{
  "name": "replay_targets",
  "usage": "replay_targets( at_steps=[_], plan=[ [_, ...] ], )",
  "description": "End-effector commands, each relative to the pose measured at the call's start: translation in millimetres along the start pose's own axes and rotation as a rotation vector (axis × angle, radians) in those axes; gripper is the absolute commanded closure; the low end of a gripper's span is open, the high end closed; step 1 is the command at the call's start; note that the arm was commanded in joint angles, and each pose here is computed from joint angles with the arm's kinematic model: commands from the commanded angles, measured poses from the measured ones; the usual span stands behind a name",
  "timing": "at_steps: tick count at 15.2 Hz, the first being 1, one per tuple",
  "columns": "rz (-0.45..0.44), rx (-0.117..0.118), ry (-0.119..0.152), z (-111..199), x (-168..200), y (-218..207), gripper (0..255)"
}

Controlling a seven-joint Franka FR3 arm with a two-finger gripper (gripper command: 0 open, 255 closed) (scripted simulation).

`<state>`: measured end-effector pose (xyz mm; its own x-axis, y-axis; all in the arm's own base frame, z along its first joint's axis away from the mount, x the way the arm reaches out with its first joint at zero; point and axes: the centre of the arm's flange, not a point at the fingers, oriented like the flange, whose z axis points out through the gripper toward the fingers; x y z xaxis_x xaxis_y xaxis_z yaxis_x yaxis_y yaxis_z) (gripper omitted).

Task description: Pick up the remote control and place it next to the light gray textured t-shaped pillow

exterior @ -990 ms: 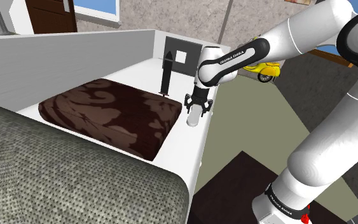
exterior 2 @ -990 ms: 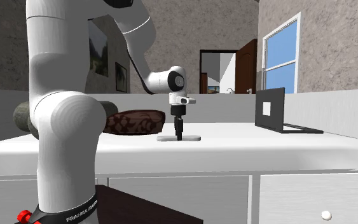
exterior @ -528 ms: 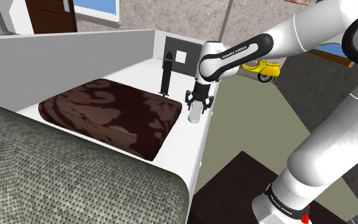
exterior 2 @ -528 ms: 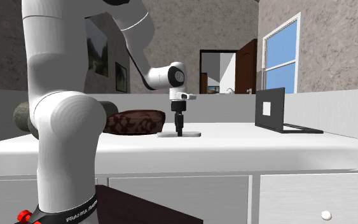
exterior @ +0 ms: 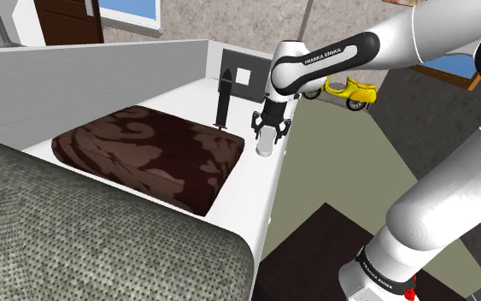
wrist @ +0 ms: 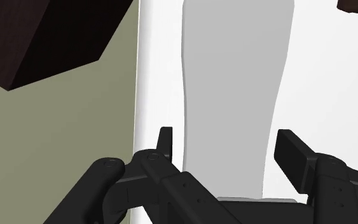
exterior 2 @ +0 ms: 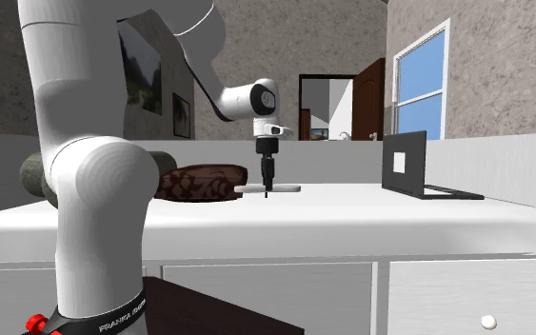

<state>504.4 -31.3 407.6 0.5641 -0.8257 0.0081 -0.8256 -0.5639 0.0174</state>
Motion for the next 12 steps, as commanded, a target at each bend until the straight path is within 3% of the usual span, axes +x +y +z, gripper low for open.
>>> replay_targets(
  at_steps=[1,12],
  plan=[
    [0.000,0.000,0.000,-11.6,-0.4,-1.4,255],
    [0.000,0.000,0.000,-69.7,0.1,-0.4,255]
  ],
)
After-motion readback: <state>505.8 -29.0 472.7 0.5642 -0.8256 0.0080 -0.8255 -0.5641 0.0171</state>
